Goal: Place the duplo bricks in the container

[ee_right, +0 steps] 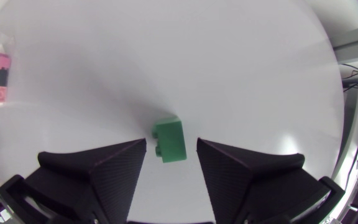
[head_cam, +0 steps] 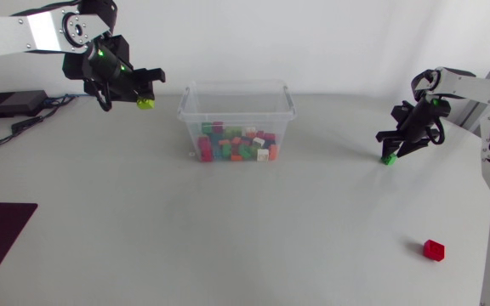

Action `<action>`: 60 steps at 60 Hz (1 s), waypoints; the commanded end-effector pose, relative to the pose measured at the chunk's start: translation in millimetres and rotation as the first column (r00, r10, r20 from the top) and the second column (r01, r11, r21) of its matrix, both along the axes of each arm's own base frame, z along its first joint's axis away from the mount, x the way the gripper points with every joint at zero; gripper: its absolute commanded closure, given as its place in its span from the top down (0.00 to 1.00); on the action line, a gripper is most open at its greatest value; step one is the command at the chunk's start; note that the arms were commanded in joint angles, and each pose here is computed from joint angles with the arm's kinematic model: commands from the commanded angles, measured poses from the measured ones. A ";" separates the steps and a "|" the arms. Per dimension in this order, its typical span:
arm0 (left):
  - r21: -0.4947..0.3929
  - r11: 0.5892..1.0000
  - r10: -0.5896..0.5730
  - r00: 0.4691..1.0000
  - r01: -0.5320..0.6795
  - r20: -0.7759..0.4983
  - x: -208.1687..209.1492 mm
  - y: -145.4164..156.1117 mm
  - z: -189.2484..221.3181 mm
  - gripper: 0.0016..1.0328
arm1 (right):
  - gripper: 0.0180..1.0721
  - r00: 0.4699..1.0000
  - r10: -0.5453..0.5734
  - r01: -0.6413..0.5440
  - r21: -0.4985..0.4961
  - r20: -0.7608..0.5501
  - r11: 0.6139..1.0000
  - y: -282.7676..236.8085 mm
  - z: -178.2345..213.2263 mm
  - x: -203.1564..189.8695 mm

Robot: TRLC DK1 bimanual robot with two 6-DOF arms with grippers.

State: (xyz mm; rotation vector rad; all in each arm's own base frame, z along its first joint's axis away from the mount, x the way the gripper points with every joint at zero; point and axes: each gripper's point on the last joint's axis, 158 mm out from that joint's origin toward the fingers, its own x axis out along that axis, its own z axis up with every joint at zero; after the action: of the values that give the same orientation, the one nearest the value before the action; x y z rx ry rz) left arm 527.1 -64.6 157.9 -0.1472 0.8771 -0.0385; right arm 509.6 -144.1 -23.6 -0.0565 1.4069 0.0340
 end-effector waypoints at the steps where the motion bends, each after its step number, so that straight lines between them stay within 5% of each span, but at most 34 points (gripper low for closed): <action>1: -0.003 1.000 -0.027 0.998 0.027 0.053 2.6 -8.6 26.2 0.34 | 0.56 0.998 0.027 -0.027 0.002 -0.050 1.000 5.8 -19.4 -5.8; 13: -0.007 0.999 -0.039 0.995 0.040 0.086 4.1 -16.2 42.3 0.34 | 0.56 0.998 0.031 -0.031 0.005 -0.061 1.000 10.8 -26.4 -6.8; 60: -0.021 0.993 -0.109 0.981 0.114 0.160 0.6 -58.5 75.0 0.34 | 0.29 1.000 0.008 -0.009 -0.013 -0.023 1.000 3.8 -29.4 4.0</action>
State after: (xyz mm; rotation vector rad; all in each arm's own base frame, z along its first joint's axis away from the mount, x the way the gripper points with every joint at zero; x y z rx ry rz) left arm 527.2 -117.4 199.1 -0.1160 0.7946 -0.1411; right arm 513.3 -139.4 -39.2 -0.0833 1.4191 0.0326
